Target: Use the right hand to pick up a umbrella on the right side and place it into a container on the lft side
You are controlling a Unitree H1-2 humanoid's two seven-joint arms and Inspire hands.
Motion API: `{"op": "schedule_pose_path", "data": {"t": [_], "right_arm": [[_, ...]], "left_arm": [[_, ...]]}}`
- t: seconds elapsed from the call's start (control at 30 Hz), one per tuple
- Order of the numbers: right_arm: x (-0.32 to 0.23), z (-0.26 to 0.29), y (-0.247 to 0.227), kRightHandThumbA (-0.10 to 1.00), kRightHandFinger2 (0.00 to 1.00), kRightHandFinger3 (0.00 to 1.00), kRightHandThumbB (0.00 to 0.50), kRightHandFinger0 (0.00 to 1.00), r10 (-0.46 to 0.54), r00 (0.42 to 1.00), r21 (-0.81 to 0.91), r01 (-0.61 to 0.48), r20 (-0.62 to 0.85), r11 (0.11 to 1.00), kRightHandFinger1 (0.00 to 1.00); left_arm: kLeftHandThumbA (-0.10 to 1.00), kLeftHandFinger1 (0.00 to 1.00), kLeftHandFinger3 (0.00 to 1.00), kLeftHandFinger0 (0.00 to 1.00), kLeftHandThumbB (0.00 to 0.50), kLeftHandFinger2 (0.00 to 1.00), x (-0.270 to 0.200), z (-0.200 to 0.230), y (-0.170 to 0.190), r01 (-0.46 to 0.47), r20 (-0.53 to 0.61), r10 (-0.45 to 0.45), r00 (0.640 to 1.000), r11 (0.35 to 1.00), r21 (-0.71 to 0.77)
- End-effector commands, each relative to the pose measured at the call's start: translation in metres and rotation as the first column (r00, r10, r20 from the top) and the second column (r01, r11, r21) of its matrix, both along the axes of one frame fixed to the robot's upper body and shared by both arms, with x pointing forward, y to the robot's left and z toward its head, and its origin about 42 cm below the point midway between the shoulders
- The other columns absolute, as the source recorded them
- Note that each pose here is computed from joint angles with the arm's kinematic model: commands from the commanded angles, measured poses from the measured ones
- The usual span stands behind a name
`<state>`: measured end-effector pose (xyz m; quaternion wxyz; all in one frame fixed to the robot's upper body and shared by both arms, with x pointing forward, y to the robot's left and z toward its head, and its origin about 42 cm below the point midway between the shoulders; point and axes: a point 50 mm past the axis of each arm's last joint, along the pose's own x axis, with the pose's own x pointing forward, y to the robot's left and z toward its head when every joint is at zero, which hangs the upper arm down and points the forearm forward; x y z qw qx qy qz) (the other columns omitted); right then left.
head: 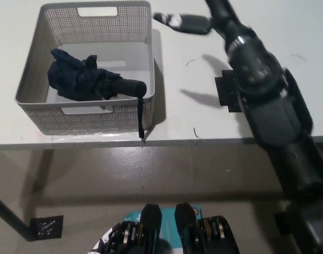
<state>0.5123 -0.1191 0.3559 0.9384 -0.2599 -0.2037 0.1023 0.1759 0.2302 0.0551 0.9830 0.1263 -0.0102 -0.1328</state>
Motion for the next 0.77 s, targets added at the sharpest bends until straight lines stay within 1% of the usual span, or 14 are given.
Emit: {"op": "schedule_pose_path", "data": {"t": [0.0, 0.03, 0.1, 0.13, 0.17, 0.2, 0.3, 0.37, 0.47, 0.5, 0.57, 0.6, 0.63, 0.73], "right_arm": [[-0.151, 0.044, -0.122, 1.00, 1.00, 1.00, 0.375, 1.00, 0.003, 0.931, 0.374, -0.150, 0.366, 0.915, 1.00], [-0.158, 0.037, -0.125, 1.00, 1.00, 1.00, 0.379, 1.00, 0.007, 0.934, 0.398, -0.159, 0.357, 0.904, 1.00], [-0.191, -0.007, -0.137, 1.00, 1.00, 1.00, 0.316, 1.00, 0.017, 0.940, 0.421, -0.168, 0.340, 0.891, 1.00], [-0.203, -0.020, -0.138, 1.00, 1.00, 1.00, 0.338, 1.00, 0.018, 0.943, 0.421, -0.165, 0.332, 0.892, 1.00], [-0.217, -0.040, -0.140, 1.00, 1.00, 1.00, 0.379, 1.00, 0.020, 0.952, 0.433, -0.158, 0.306, 0.887, 1.00], [-0.226, -0.053, -0.141, 1.00, 1.00, 1.00, 0.394, 1.00, 0.020, 0.959, 0.447, -0.151, 0.284, 0.882, 1.00], [-0.250, -0.102, -0.142, 1.00, 1.00, 1.00, 0.397, 1.00, 0.013, 0.980, 0.483, -0.109, 0.197, 0.869, 1.00], [-0.265, -0.137, -0.140, 1.00, 1.00, 1.00, 0.395, 1.00, 0.018, 0.994, 0.518, -0.072, 0.108, 0.853, 1.00], [-0.286, -0.185, -0.134, 1.00, 1.00, 1.00, 0.368, 1.00, 0.023, 1.000, 0.551, -0.020, 0.003, 0.834, 1.00], [-0.286, -0.187, -0.133, 1.00, 1.00, 1.00, 0.361, 1.00, 0.025, 1.000, 0.553, -0.020, -0.001, 0.833, 1.00], [-0.302, -0.214, -0.122, 1.00, 1.00, 1.00, 0.374, 1.00, 0.052, 0.994, 0.591, 0.014, -0.094, 0.807, 1.00], [-0.305, -0.220, -0.120, 1.00, 1.00, 1.00, 0.373, 1.00, 0.038, 0.993, 0.585, 0.033, -0.107, 0.810, 1.00], [-0.313, -0.237, -0.117, 1.00, 1.00, 1.00, 0.372, 1.00, 0.044, 0.987, 0.595, 0.059, -0.157, 0.801, 1.00], [-0.321, -0.251, -0.114, 1.00, 1.00, 1.00, 0.378, 1.00, 0.048, 0.979, 0.594, 0.080, -0.197, 0.800, 1.00]], "left_arm": [[1.00, 1.00, 1.00, 1.00, 0.050, 1.00, -0.016, 0.002, 0.014, -0.035, -0.005, 0.035, 0.999, 0.999, -0.005], [1.00, 1.00, 1.00, 1.00, 0.049, 1.00, -0.017, 0.001, 0.014, -0.037, -0.008, 0.037, 0.999, 0.999, -0.004], [1.00, 1.00, 1.00, 1.00, 0.047, 1.00, -0.019, -0.003, 0.016, -0.047, -0.019, 0.047, 0.999, 0.999, -0.001], [1.00, 1.00, 1.00, 1.00, 0.050, 1.00, -0.020, -0.004, 0.016, -0.052, -0.027, 0.051, 0.998, 0.999, -0.003], [1.00, 1.00, 1.00, 1.00, 0.042, 1.00, -0.020, -0.005, 0.016, -0.056, -0.029, 0.056, 0.998, 0.998, -0.005], [1.00, 1.00, 1.00, 1.00, 0.041, 1.00, -0.020, -0.005, 0.016, -0.057, -0.032, 0.057, 0.998, 0.998, -0.008], [1.00, 1.00, 1.00, 1.00, 0.039, 1.00, -0.025, -0.010, 0.016, -0.063, -0.047, 0.062, 0.997, 0.998, -0.011], [1.00, 1.00, 1.00, 1.00, 0.036, 1.00, -0.026, -0.012, 0.015, -0.065, -0.050, 0.064, 0.997, 0.998, -0.019], [1.00, 1.00, 1.00, 1.00, 0.036, 1.00, -0.028, -0.015, 0.015, -0.073, -0.052, 0.072, 0.996, 0.997, -0.021], [1.00, 1.00, 1.00, 1.00, 0.037, 1.00, -0.029, -0.015, 0.015, -0.074, -0.053, 0.073, 0.996, 0.997, -0.021], [1.00, 1.00, 1.00, 1.00, 0.029, 1.00, -0.031, -0.015, 0.017, -0.082, -0.059, 0.081, 0.995, 0.996, -0.026], [1.00, 1.00, 1.00, 1.00, 0.030, 1.00, -0.031, -0.015, 0.017, -0.085, -0.061, 0.083, 0.995, 0.996, -0.028], [1.00, 1.00, 1.00, 1.00, 0.023, 1.00, -0.029, -0.015, 0.018, -0.087, -0.061, 0.085, 0.995, 0.996, -0.033], [1.00, 1.00, 1.00, 1.00, 0.026, 1.00, -0.028, -0.015, 0.018, -0.083, -0.061, 0.081, 0.995, 0.996, -0.029]]}}
